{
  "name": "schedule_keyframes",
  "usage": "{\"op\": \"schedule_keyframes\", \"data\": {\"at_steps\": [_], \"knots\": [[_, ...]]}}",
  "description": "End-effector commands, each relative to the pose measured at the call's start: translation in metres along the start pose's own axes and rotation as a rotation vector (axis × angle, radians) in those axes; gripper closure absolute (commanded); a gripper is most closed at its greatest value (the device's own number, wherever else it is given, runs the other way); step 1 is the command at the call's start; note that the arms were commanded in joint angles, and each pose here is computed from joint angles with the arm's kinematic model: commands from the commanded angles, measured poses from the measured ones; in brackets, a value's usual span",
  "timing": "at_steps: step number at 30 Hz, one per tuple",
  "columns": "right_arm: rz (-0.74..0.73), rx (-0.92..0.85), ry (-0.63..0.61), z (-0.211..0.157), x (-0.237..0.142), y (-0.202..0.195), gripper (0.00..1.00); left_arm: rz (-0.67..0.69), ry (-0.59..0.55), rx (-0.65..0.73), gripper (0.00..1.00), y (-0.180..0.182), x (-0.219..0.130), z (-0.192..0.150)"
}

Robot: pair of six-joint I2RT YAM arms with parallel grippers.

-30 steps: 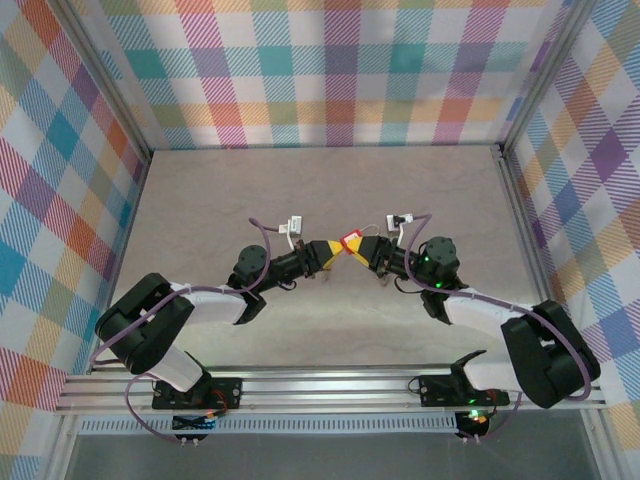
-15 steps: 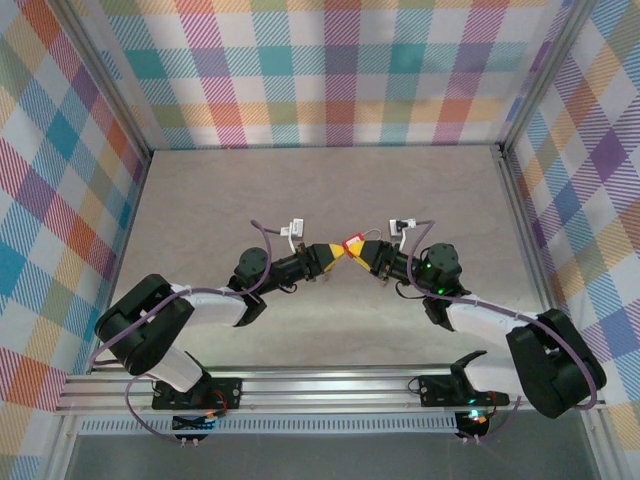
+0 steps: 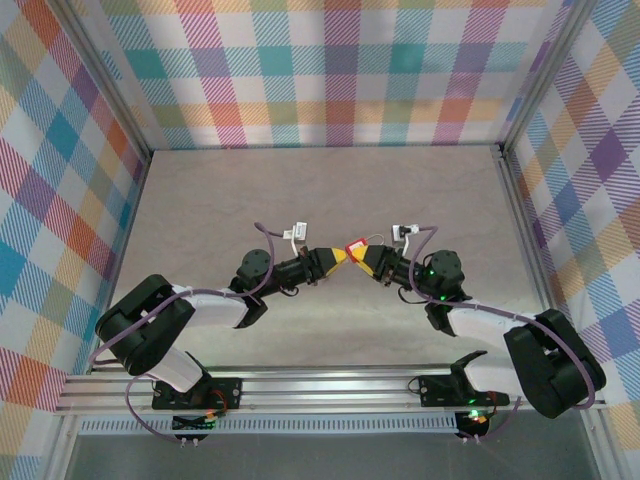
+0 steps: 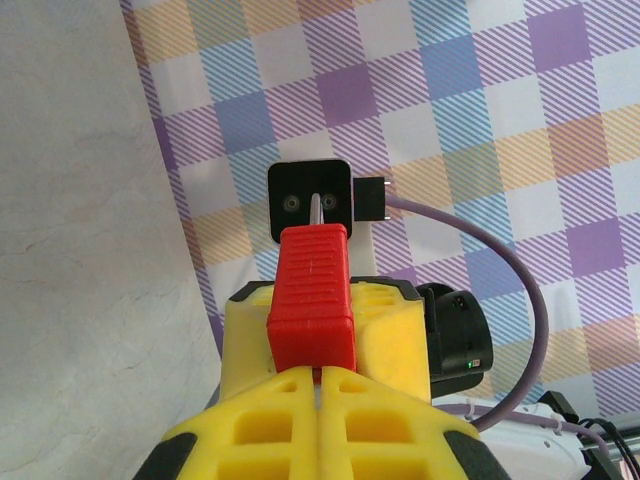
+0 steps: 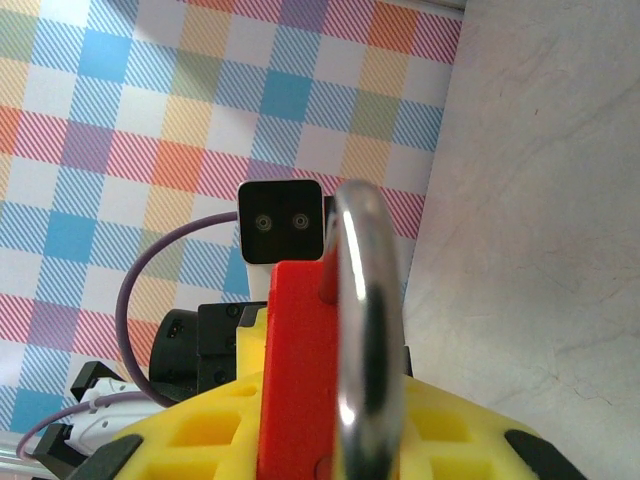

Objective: Lock with the key

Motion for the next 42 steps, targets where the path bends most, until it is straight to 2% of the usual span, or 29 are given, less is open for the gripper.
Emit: {"op": "schedule_keyframes", "data": {"at_steps": [1, 16, 34, 42], "knots": [[-0.004, 0.011, -0.255, 0.043, -0.018, -0.006, 1.00, -0.101, -0.056, 0.073, 1.00, -0.028, -0.010, 0.012], [-0.036, 0.043, -0.377, 0.056, -0.040, -0.014, 1.00, -0.101, -0.055, 0.073, 1.00, -0.028, -0.011, 0.012], [-0.070, 0.011, -0.462, 0.063, -0.060, -0.010, 1.00, -0.096, -0.062, 0.086, 1.00, -0.028, -0.013, 0.015], [-0.124, -0.070, -0.469, 0.061, -0.064, 0.000, 1.00, -0.002, -0.078, 0.082, 1.00, -0.005, -0.022, 0.027]]}}
Point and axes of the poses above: each hand's point on the last joint's axis, 136 mm out from that joint toward the fingers, its own x axis out along the fingers, its own y axis along the line the jaws close on, z = x × y, the point moved 3 cm from there along -x, back along the fingers, and after that the axes turned 11 degrees about x, right-handed, at the moved point
